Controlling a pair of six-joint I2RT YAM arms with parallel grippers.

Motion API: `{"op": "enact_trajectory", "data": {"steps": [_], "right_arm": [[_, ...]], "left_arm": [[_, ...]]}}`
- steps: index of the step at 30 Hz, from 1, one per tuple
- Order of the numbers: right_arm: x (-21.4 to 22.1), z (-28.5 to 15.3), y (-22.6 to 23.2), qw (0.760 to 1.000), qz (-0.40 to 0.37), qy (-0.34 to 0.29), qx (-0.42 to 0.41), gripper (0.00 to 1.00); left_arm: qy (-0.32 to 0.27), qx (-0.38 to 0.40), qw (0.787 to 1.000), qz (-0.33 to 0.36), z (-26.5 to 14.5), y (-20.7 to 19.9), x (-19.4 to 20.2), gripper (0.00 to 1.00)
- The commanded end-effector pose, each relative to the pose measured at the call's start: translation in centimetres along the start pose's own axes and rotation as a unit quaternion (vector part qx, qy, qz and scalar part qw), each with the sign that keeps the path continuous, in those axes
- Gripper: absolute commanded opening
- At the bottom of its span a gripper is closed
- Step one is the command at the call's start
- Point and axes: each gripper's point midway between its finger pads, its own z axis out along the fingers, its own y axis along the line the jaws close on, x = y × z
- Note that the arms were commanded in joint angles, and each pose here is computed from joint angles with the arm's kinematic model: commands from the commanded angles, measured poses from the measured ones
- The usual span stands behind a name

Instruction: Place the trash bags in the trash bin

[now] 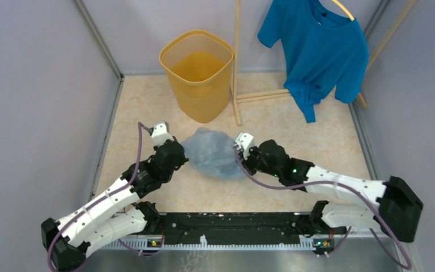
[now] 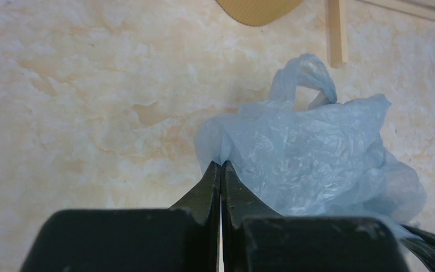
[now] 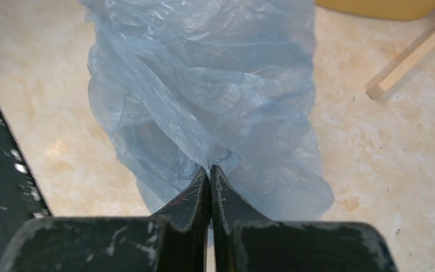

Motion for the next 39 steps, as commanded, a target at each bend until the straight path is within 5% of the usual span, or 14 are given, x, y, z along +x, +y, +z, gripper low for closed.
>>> {"op": "enact_trajectory", "data": {"steps": [1, 6, 13, 19, 26, 30, 39], "right_arm": [[-5.3, -3.6, 0.2, 0.984, 0.136, -0.118, 0.008, 0.00], [-7.2, -5.5, -0.4, 0.958, 0.230, -0.171, -0.007, 0.00], [-8.0, -4.7, -2.0, 0.941, 0.309, -0.135, 0.020, 0.00], [-6.3, -3.7, -6.9, 0.874, 0.469, -0.111, 0.065, 0.00], [-5.9, -4.0, -9.3, 0.838, 0.524, -0.143, 0.052, 0.00], [-5.7, -4.6, -9.4, 0.830, 0.532, -0.155, 0.059, 0.00], [-8.0, -5.8, -7.5, 0.846, 0.496, -0.195, -0.014, 0.00]], "left_arm": [[-0.049, -0.047, 0.996, -0.059, -0.9, 1.3, -2.9, 0.00], [-0.031, -0.021, 0.999, -0.035, -0.8, 0.3, -2.4, 0.15], [-0.009, 0.085, 0.995, 0.048, -3.0, -2.5, -3.0, 0.97], [-0.002, 0.327, 0.939, 0.109, -8.2, -8.7, -2.4, 0.99], [0.117, 0.577, 0.801, 0.106, -13.2, -15.3, 3.7, 0.99], [0.142, 0.582, 0.795, 0.096, -11.6, -16.6, 5.2, 0.99], [0.152, 0.506, 0.845, 0.080, -5.9, -17.6, 6.4, 0.95]]}}
